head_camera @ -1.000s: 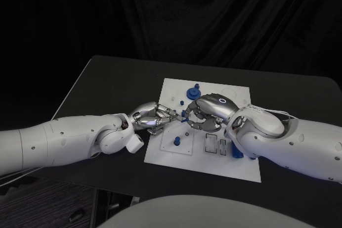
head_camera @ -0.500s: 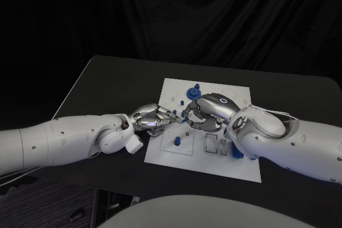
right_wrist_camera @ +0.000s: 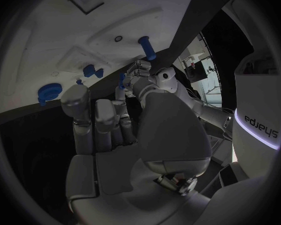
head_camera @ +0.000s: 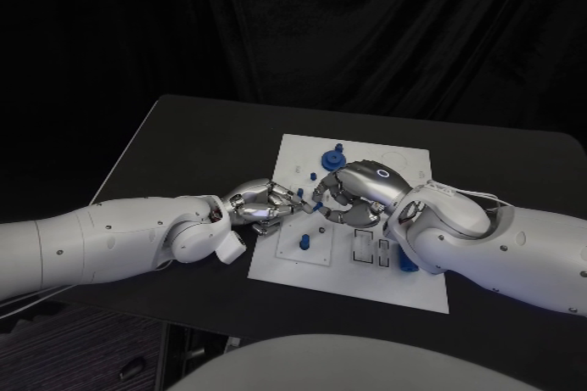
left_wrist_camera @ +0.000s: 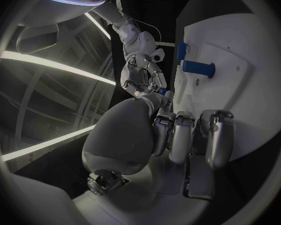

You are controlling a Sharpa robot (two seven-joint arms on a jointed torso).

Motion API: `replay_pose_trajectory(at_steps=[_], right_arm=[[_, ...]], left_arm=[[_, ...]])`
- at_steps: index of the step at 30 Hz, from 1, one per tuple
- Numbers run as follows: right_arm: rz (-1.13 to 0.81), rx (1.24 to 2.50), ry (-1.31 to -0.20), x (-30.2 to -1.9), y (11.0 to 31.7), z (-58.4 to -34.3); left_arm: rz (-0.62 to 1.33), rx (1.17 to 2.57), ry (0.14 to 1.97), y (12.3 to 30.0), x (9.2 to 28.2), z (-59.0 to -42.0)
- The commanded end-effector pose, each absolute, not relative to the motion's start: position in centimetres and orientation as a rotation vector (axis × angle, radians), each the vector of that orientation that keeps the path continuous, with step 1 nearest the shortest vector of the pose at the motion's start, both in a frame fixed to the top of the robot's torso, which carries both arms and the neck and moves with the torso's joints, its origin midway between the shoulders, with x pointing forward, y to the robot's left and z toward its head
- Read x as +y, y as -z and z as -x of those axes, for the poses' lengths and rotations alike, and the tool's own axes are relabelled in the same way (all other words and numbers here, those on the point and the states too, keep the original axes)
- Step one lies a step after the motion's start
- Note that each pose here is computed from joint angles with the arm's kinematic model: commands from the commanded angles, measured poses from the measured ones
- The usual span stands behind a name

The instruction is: Assemble the parts on the task board

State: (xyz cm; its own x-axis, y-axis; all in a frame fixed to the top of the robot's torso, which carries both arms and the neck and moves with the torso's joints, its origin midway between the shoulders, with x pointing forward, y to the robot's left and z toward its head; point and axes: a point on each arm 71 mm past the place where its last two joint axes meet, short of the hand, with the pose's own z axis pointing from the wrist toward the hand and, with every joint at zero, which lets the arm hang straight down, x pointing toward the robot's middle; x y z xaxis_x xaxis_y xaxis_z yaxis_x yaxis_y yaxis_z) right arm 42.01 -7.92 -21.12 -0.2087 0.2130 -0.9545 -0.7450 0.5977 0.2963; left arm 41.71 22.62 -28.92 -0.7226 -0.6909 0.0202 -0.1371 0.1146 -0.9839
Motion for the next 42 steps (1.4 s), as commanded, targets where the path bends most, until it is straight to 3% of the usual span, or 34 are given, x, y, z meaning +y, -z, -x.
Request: replay_pose_trajectory(at_steps=[1,22,42], right_arm=[[0.471,1.54,-0.944,-7.7,21.0,-41.9],[0.489,1.574,-0.915,-7.8,21.3,-42.0],[0.657,1.545,-0.816,-7.7,21.8,-41.8]], left_arm=[[0.8,1.958,1.658,29.0,22.4,-41.6],[0.804,1.955,1.65,29.0,22.6,-41.6],[0.81,1.912,1.624,28.8,23.6,-41.6]])
